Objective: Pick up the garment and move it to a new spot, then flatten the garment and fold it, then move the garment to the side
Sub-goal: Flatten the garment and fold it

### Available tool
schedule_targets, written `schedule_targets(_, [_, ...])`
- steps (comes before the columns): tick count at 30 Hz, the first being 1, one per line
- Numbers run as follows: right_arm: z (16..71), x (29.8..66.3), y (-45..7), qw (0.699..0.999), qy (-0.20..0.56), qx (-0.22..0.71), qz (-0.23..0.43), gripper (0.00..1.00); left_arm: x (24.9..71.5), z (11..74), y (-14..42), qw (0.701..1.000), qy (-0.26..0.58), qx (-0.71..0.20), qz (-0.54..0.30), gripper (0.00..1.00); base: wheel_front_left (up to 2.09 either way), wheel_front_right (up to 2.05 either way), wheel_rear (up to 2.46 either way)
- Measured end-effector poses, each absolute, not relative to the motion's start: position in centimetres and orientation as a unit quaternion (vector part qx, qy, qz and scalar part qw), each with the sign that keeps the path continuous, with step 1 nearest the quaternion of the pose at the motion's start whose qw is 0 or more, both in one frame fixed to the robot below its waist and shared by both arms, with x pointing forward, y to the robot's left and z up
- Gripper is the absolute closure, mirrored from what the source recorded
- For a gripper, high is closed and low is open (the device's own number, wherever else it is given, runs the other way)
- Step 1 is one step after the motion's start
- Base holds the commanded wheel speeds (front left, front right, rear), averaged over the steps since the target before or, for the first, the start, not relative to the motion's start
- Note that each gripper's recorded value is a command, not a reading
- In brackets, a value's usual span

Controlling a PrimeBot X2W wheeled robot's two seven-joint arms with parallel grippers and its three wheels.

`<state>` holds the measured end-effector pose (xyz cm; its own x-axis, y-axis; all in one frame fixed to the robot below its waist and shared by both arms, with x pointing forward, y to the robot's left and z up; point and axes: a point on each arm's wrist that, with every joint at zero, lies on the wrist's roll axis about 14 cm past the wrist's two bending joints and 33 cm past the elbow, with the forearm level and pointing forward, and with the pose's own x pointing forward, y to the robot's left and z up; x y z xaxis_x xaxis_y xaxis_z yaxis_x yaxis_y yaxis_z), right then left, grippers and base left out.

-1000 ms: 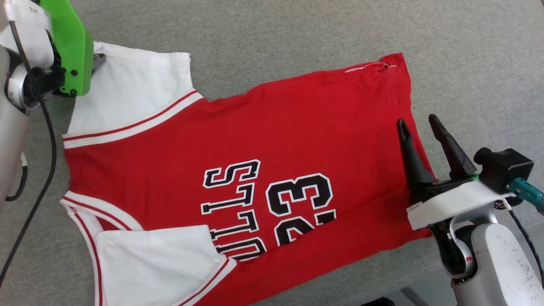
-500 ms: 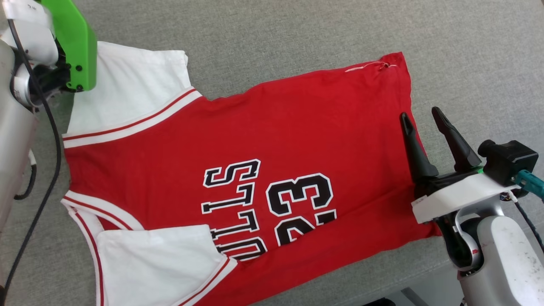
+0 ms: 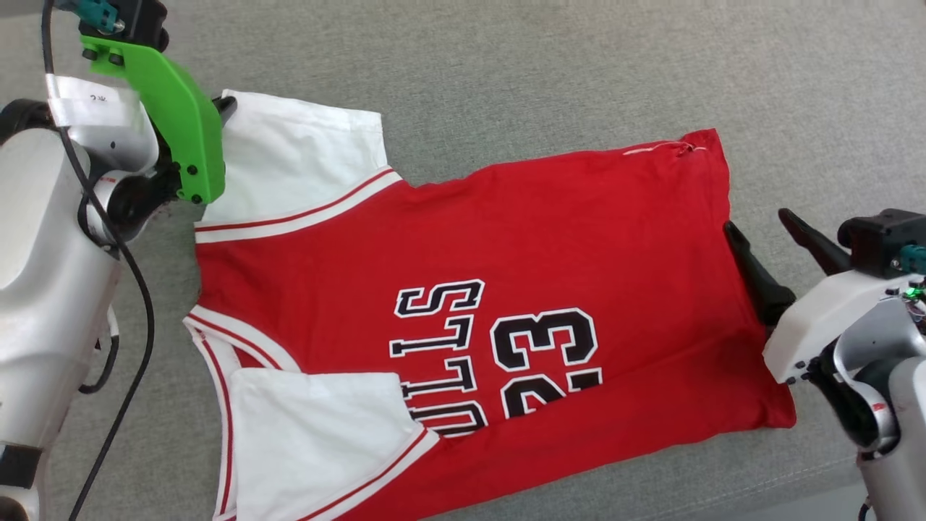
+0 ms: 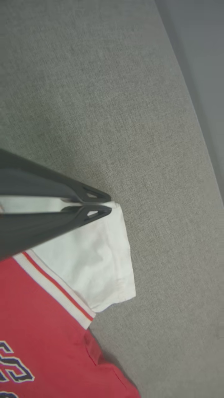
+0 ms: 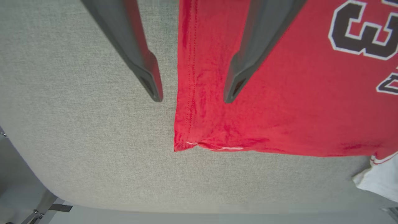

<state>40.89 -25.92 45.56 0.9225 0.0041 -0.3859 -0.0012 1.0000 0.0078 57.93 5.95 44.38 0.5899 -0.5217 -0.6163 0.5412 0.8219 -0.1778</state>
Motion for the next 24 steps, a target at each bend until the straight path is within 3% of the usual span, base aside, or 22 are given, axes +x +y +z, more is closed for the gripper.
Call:
schedule_targets(5, [45.6,41.5,-26.2,0.963,0.267,-0.013,0.023,0.0,56.1,47.1,5.7,0.898,0.308,0.001,-0.314,1.0,0.0,0.0,0.0])
schedule_targets(12, [47.1,45.0,-26.6,0.945,0.321,-0.037,0.042,0.0,54.0,50.4,6.6,0.908,0.263,0.015,-0.326,1.0,0.0,0.0,0.0])
schedule_targets(24, [41.3,48.7,-26.6,0.895,0.444,-0.025,0.034,0.0,52.0,51.1,7.0,0.911,0.229,0.03,-0.342,1.0,0.0,0.0,0.0])
